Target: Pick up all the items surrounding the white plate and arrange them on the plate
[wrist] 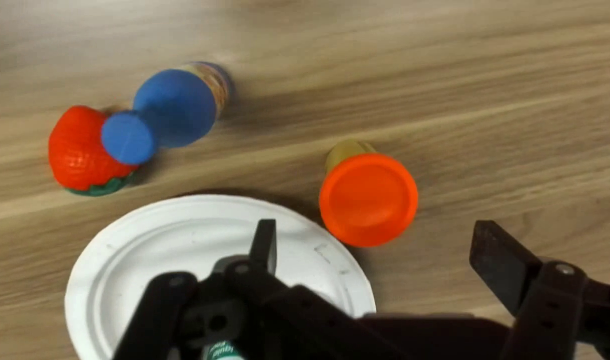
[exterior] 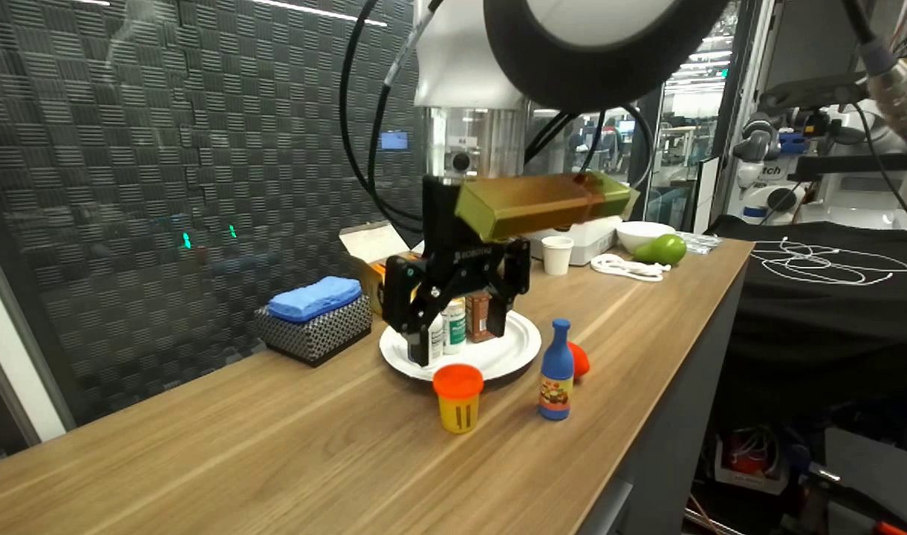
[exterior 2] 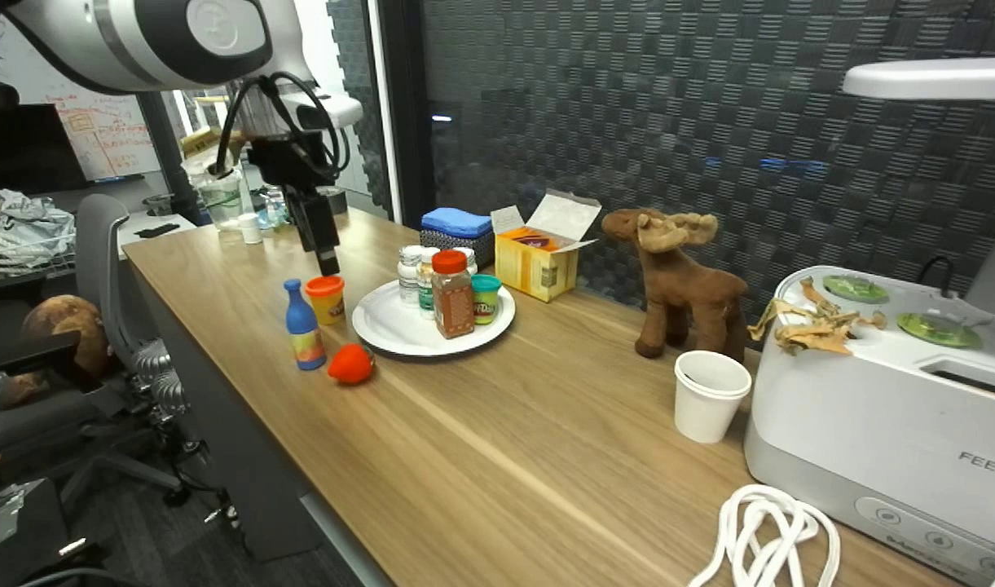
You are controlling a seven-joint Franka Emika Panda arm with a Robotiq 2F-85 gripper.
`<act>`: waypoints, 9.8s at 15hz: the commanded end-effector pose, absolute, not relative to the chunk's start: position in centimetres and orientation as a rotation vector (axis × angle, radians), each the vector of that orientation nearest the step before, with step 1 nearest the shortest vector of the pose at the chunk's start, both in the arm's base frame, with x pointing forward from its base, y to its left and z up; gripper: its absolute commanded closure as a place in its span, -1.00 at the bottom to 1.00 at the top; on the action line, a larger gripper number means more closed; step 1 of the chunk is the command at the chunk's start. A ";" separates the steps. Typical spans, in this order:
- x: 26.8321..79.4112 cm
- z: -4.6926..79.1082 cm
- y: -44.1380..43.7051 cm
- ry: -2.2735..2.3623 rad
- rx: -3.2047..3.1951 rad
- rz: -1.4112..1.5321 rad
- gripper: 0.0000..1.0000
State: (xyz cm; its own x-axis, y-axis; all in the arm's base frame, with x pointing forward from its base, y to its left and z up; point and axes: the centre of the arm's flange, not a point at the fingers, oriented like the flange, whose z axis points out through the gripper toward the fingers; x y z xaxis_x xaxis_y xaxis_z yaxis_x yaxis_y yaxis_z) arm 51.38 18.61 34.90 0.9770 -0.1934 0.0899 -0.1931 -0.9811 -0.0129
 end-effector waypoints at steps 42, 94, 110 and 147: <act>53.9 34.5 16.3 0.245 -3.287 -0.323 0.43; 45.1 33.9 6.5 0.934 -3.051 -0.228 -1.00; 45.7 30.5 5.9 0.808 -3.053 -0.175 -0.32; 47.6 30.3 3.2 0.769 -3.077 -0.259 -0.59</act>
